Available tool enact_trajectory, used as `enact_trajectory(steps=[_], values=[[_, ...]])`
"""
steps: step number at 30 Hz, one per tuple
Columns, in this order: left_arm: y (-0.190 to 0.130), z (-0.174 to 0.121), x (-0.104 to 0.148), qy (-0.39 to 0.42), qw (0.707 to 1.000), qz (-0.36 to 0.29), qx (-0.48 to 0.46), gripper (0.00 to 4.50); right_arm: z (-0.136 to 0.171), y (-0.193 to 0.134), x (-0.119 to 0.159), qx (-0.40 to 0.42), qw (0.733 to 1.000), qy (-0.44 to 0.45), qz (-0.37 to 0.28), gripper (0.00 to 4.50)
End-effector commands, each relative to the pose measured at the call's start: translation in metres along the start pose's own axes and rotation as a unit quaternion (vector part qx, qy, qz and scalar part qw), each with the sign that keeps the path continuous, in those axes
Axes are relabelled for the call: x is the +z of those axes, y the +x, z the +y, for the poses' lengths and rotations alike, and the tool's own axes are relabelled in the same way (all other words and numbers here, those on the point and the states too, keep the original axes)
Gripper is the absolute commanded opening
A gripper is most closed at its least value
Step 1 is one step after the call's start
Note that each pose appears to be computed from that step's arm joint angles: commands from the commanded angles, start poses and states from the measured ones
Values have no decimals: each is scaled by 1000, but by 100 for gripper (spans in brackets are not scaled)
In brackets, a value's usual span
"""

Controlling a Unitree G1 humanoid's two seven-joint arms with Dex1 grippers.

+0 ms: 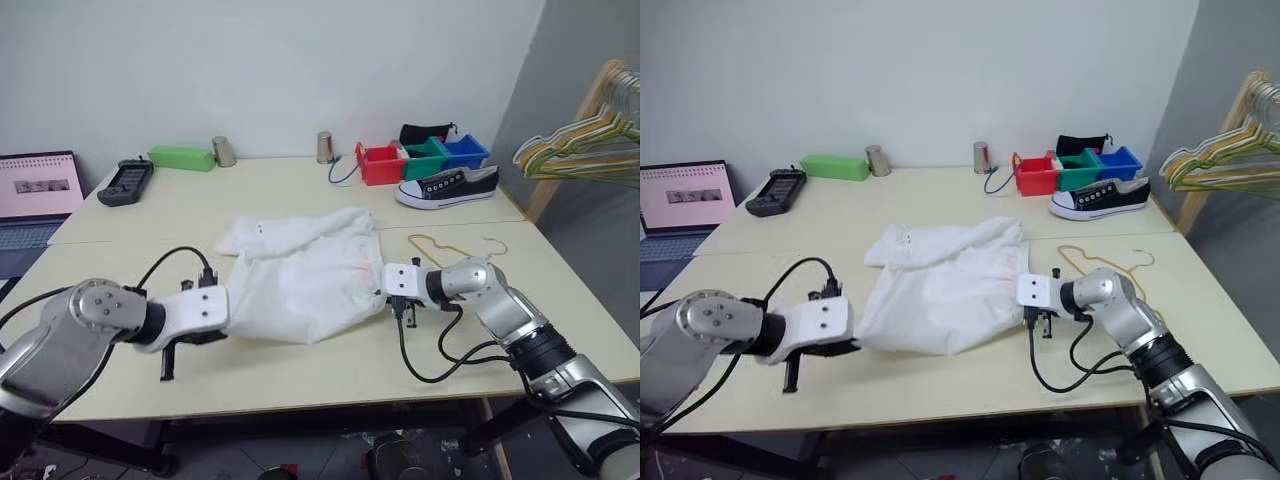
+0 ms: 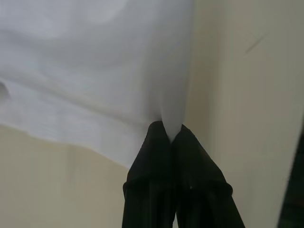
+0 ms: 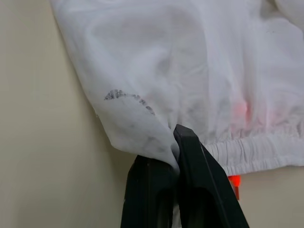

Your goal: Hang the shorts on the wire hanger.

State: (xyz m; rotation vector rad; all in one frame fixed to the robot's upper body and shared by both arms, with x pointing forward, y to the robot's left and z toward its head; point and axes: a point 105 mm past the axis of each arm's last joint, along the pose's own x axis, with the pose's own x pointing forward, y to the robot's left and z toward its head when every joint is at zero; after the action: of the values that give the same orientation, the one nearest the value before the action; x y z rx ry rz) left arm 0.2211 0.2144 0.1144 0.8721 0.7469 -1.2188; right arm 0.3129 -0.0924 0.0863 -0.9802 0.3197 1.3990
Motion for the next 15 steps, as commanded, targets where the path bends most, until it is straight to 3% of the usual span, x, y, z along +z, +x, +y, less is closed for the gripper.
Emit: enact_trajectory(steps=[1,3,5,9,10,12,13,15], values=[[-27,-19,43,13,992,-102,-67,0,34,-33,24,132,990,-21,-37,2],[-38,-13,54,-2,987,-141,-73,0,45,-56,34,189,980,0,-58,2],[-40,10,48,-11,988,-148,-36,0,32,-66,42,186,979,39,-78,2],[-52,114,15,-3,977,-86,195,0,-60,-63,37,-19,992,84,-91,2],[-64,150,7,-3,957,-60,284,0,-94,-67,36,-102,986,94,-90,2],[-110,216,0,-1,877,-3,480,0,-171,-91,38,-326,939,87,-62,2],[-141,238,6,16,822,18,568,0,-201,-114,46,-433,897,70,-53,2],[-197,257,27,56,713,37,698,0,-234,-157,70,-580,812,35,-65,2]])
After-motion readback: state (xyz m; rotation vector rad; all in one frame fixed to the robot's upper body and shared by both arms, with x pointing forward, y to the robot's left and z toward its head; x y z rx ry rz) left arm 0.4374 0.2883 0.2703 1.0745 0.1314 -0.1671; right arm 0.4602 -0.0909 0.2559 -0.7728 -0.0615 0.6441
